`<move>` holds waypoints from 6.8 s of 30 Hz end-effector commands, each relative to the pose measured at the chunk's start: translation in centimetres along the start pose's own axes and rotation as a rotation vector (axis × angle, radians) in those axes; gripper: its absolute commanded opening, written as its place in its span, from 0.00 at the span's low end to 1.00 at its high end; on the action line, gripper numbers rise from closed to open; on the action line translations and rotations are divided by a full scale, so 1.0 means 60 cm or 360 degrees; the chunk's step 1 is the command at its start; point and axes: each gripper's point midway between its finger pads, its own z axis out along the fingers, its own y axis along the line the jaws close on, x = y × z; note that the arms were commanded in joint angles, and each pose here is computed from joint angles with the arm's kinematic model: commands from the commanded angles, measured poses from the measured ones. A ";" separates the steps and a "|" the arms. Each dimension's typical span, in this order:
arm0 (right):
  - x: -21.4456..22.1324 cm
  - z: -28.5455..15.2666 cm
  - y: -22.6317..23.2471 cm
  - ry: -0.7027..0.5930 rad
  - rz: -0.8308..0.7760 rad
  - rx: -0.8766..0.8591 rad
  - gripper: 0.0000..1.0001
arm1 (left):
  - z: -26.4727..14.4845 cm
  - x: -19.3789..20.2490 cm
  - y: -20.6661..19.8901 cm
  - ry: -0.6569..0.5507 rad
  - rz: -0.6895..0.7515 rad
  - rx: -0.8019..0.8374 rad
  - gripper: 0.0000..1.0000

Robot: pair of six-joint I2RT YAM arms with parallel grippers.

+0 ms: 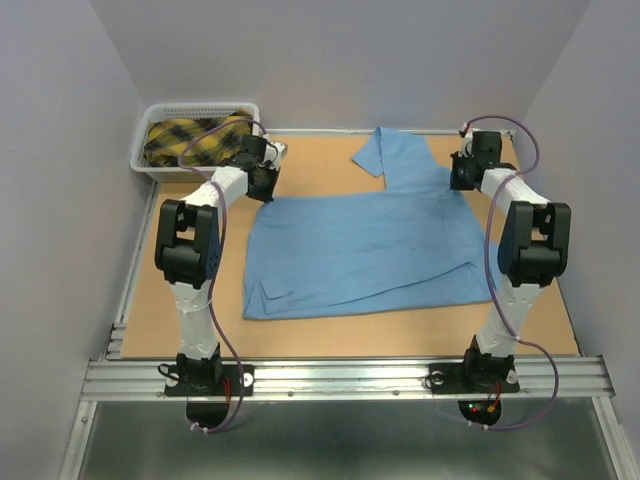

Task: Fold and stack the long sleeve shirts
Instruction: Fold the shirt

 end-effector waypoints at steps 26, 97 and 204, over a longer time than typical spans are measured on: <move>0.033 -0.141 -0.003 -0.0144 0.0410 0.0114 0.01 | -0.139 0.037 0.005 -0.0249 -0.0255 -0.0158 0.00; -0.095 0.016 0.041 -0.0253 0.0098 -0.0254 0.70 | -0.168 0.099 -0.124 -0.0336 -0.0561 0.0239 0.96; 0.153 -0.317 0.286 -0.0089 0.0501 -0.0344 0.65 | -0.207 0.038 -0.242 -0.0525 -0.0328 0.0074 0.88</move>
